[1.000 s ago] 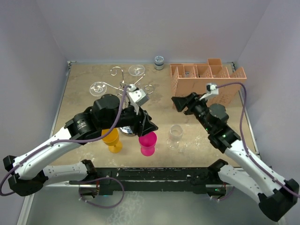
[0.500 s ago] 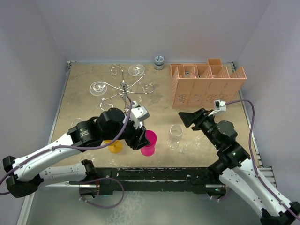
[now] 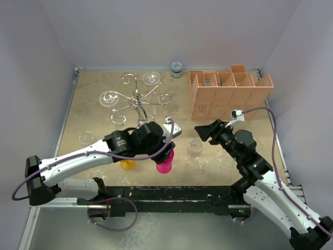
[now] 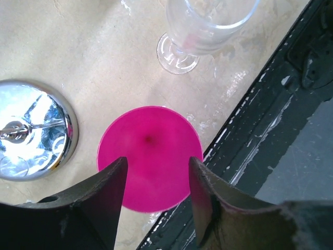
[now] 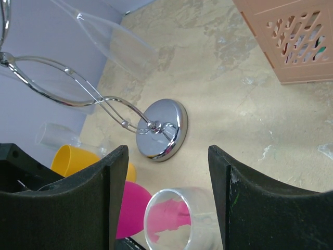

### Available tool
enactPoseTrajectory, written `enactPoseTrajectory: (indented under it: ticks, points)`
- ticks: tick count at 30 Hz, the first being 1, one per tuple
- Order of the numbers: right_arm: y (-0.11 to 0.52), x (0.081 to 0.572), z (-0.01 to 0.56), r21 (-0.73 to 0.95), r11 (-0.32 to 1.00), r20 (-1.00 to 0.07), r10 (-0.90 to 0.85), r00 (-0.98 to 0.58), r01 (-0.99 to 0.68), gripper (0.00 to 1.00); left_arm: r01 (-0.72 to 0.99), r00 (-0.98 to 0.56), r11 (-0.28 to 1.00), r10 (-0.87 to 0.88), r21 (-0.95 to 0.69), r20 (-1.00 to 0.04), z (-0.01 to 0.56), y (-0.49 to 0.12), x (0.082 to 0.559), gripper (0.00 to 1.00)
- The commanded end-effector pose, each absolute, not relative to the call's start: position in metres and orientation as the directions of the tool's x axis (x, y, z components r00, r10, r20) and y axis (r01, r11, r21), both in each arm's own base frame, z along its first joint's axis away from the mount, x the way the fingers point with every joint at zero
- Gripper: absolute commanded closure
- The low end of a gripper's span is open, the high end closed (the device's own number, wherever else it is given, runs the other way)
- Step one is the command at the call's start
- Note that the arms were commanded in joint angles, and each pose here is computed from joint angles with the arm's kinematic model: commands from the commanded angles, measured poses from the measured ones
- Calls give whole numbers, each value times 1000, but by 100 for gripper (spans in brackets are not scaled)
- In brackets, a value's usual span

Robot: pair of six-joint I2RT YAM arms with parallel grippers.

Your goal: Place the wine glass upside down on the wine glass rack

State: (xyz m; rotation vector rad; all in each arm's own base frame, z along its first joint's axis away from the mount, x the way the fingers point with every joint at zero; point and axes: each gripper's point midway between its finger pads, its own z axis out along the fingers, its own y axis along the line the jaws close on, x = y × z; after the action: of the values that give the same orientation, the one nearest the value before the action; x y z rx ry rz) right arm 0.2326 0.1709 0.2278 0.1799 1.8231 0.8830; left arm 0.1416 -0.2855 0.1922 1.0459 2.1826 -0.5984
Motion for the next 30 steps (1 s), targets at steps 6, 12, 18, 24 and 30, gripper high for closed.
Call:
enactPoseTrajectory:
  ticks: [6,12,18,24,30]
  points:
    - [180,248,235,617,727,-773,487,-406,-302,35,872,-399,480,587,-94,-704,196,-311,127,56]
    - [182,253,230,616,731,-772,484,-412,-295,35,871,-383,489,614,-48,-690,188,-312,131,56]
    - [180,253,231,621,730,-768,494,-407,-286,36,864,-375,504,611,-23,-697,194,-310,136,59]
    - [179,253,235,626,728,-766,505,-396,-281,36,866,-365,492,500,-90,-785,242,-318,131,62]
    - [176,254,241,626,728,-769,514,-381,-281,36,889,-395,417,485,-190,-780,236,-322,108,55]
